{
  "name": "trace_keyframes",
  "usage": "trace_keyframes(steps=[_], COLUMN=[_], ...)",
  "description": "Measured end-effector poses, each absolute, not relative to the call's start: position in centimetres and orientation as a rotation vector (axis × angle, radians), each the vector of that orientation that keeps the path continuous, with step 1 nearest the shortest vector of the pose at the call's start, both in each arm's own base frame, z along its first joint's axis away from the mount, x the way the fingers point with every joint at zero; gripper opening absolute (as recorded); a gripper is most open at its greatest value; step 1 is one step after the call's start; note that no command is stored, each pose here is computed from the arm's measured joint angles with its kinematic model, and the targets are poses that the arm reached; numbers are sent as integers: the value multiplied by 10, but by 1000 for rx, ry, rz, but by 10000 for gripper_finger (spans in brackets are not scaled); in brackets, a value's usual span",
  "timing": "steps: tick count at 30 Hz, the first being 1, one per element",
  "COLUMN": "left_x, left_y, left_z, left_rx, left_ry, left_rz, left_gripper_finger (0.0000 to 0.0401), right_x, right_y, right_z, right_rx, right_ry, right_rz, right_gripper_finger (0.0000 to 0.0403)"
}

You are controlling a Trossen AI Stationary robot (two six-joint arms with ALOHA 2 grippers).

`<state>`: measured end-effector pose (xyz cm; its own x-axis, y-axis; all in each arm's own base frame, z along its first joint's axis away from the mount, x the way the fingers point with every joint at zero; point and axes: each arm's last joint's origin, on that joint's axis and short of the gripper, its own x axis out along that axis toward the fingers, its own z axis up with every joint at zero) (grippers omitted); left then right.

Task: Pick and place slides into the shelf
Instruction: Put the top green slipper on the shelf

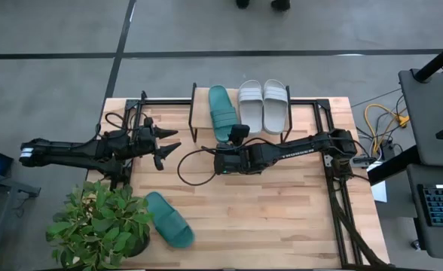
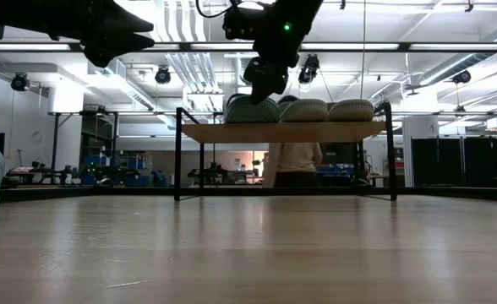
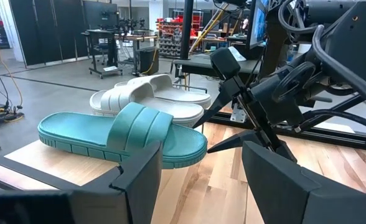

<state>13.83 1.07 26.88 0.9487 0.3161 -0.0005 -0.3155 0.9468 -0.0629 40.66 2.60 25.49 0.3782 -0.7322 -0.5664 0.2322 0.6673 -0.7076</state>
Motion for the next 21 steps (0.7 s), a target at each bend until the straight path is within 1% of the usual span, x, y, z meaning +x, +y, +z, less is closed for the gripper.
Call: trace_keyframes(steps=[13,21], left_x=[138,138], left_y=[11,11], left_z=[269,269], left_rx=[-62,-62], left_ry=[-10,-9], left_rz=[322,322], left_gripper_finger=[207,207], right_x=[401,395], right_y=[41,47], right_z=[262,274], right_rx=[-598,-584], right_ry=[991,955], right_rz=[-627,-621], right_gripper_finger=[185,185])
